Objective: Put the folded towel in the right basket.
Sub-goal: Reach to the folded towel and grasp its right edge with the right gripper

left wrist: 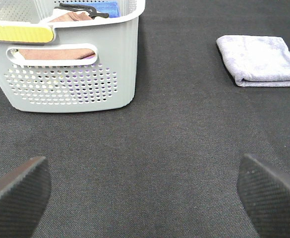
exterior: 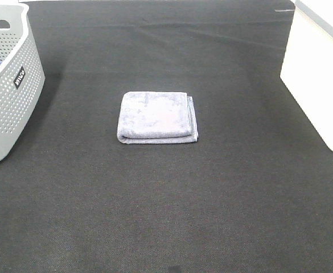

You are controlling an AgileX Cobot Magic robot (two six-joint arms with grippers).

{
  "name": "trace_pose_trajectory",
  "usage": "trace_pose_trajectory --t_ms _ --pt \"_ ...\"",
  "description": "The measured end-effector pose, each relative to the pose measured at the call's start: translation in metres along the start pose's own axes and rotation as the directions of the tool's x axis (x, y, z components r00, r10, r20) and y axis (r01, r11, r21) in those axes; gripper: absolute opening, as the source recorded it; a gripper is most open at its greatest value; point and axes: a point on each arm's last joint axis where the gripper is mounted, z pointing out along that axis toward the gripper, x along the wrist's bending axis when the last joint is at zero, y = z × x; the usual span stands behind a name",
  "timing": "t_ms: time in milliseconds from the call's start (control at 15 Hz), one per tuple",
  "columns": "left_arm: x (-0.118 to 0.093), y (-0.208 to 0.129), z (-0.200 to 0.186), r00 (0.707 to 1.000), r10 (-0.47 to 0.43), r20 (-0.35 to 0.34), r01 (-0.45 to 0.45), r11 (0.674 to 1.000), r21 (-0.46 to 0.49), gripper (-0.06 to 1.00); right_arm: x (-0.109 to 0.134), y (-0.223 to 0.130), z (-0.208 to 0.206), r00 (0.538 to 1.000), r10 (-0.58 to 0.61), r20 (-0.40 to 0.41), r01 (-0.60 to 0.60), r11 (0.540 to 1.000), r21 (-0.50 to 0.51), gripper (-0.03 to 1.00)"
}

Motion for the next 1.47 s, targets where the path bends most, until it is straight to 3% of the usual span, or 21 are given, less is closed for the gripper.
trace_pose_trajectory --t_ms 1467 --pt "0.0000 0.0000 0.0000 1.000 0.000 0.000 0.000 1.000 0.000 0.97 0.0000 0.0000 0.0000 1.000 0.000 0.000 0.000 1.000 0.000 0.76"
